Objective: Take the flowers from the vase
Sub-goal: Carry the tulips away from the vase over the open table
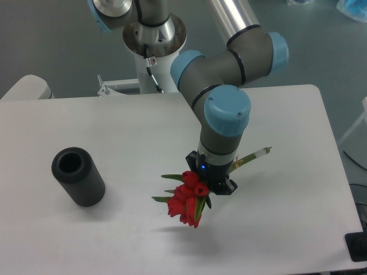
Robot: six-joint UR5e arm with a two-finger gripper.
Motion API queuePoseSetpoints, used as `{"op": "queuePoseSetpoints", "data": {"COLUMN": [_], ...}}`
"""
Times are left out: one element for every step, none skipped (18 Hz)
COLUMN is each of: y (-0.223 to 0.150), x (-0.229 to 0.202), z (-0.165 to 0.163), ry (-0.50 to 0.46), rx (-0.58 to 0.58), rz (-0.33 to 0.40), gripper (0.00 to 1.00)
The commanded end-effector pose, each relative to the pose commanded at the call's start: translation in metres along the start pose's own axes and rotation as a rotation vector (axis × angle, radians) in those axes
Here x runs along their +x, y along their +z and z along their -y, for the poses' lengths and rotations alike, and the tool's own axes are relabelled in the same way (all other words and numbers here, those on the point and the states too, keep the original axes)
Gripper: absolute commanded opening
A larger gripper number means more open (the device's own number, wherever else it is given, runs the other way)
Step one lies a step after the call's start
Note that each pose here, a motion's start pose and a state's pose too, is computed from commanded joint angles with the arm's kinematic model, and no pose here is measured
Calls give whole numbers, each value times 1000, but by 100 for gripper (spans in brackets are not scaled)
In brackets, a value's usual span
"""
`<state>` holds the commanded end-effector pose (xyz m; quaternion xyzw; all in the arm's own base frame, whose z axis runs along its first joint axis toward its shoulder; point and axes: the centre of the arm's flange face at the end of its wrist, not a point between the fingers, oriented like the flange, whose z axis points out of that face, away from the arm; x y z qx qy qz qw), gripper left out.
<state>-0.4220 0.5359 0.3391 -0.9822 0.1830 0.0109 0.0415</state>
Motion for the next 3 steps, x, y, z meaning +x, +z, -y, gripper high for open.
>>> {"op": "queuePoseSetpoints", "data": {"y": [2,3,4], "x": [1,2,3], "z": [2,4,6], "ry": [6,9,12], "rx": [-12,-12,-12], "rz": [2,0,0], "gripper": [12,13,13]}}
